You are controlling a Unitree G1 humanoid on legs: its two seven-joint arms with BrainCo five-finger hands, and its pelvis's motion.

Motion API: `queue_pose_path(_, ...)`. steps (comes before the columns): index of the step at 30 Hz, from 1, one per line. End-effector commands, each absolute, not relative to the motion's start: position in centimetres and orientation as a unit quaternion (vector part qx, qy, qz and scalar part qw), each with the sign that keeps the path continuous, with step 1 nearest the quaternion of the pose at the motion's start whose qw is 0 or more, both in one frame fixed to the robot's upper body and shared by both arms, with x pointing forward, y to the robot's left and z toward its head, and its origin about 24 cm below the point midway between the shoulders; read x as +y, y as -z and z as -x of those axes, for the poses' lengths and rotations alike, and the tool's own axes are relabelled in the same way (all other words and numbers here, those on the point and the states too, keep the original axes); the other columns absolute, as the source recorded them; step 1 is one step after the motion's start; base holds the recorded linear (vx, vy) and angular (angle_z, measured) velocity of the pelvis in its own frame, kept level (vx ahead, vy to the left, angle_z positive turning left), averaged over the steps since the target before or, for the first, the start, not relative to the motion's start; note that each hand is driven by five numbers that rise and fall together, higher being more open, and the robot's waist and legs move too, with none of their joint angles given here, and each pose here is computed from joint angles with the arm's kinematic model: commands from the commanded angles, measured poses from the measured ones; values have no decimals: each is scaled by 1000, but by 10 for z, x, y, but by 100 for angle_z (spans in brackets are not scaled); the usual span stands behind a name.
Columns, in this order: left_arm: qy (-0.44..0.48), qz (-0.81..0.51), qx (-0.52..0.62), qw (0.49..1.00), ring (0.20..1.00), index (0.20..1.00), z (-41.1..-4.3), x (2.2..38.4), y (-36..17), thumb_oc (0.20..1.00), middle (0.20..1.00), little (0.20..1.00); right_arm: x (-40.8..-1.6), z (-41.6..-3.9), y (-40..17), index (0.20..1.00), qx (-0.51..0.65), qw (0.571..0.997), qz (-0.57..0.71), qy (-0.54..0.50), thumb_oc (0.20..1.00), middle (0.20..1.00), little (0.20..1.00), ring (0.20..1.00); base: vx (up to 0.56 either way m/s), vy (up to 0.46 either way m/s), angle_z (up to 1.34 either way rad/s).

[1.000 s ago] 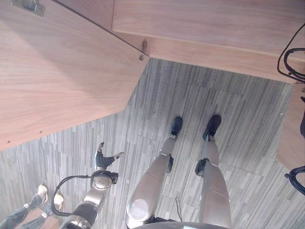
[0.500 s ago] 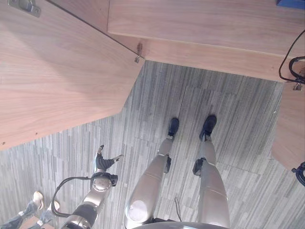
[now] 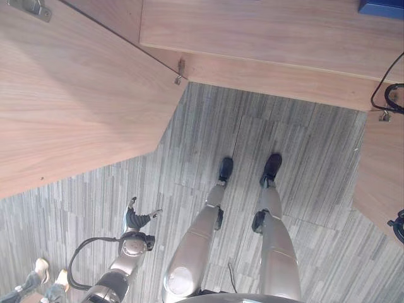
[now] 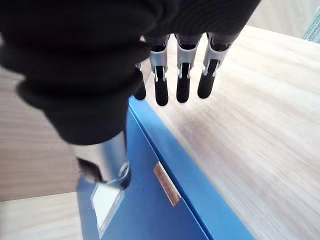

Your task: Put the empty folder in the office cabinet

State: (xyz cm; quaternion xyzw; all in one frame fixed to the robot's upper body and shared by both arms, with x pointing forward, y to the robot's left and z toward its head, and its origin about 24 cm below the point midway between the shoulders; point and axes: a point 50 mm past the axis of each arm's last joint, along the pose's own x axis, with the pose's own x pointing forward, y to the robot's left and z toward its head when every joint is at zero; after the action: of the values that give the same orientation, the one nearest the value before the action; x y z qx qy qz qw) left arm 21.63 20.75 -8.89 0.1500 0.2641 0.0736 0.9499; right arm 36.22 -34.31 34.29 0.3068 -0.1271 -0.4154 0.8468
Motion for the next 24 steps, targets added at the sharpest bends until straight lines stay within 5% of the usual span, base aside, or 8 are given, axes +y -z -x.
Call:
queue_pose_path(1,-113,-178,292,933,1000,1000,-204,233,95,1000,1000,1000,-355,-353,-348,200,-152,846,-241,450,200,200,200,200,0,0,0)
queue_pose_path(24,-105,-169,283,938,1000,1000,-205,231,93,1000,1000,1000,-342,-356,-372,200,-211,875,-186,393,200,200,200,200,-1,-1,0)
